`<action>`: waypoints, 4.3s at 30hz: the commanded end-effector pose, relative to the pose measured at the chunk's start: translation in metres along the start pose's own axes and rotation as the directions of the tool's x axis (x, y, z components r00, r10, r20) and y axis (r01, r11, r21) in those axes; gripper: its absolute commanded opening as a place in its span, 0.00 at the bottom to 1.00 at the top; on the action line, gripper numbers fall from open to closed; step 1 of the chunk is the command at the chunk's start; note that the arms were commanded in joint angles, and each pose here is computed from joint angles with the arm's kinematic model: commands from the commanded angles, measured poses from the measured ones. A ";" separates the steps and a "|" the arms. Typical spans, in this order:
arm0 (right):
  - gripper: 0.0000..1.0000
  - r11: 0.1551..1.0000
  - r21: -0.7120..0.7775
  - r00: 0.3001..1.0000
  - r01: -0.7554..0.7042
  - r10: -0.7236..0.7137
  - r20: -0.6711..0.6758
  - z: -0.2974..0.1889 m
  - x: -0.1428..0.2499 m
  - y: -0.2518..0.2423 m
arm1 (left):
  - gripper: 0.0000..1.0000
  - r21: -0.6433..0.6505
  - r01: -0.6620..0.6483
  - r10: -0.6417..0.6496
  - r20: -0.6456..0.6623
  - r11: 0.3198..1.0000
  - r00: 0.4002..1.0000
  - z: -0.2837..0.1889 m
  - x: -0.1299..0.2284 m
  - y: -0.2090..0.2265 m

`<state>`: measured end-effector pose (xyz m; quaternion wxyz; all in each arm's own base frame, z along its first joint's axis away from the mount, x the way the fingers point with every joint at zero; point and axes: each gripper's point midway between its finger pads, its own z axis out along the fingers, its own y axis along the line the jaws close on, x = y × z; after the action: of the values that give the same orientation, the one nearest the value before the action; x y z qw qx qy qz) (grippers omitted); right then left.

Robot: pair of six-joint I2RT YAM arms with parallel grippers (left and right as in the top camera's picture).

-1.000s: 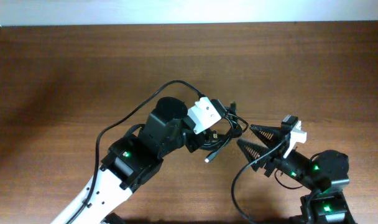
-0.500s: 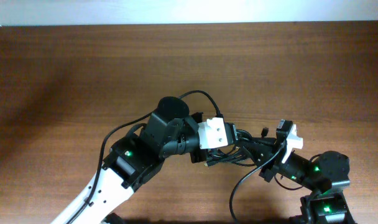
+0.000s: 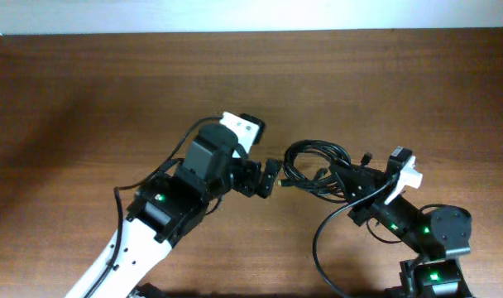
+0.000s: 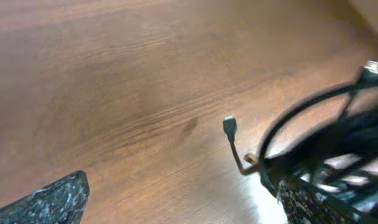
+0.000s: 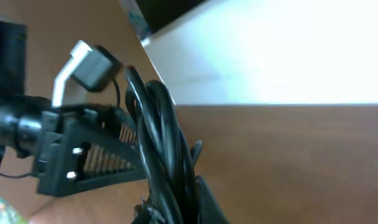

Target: Untangle cables

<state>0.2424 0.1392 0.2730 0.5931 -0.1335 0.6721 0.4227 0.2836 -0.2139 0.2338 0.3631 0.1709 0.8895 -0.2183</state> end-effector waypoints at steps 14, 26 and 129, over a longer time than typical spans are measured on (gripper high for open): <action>0.04 0.990 -0.059 0.992 0.125 -0.127 -0.021 0.004 0.003 0.006 | 0.95 0.498 -0.269 0.192 0.200 0.825 0.961 -0.056 -0.027 -0.076; 0.04 0.960 -0.230 0.985 0.161 -0.172 -0.029 0.000 0.005 0.037 | 0.46 0.620 -0.404 0.261 0.313 0.672 0.913 -0.041 -0.039 -0.101; 0.99 0.999 0.044 0.793 0.031 0.002 -0.609 -0.048 0.017 0.024 | 0.00 0.518 -0.698 0.485 0.502 0.495 0.716 -0.049 -0.023 -0.132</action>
<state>0.1951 0.1128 0.2471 0.3334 -0.2254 0.8637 0.3036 0.2103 -0.3065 0.3032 0.4413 0.5645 0.5681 -0.4048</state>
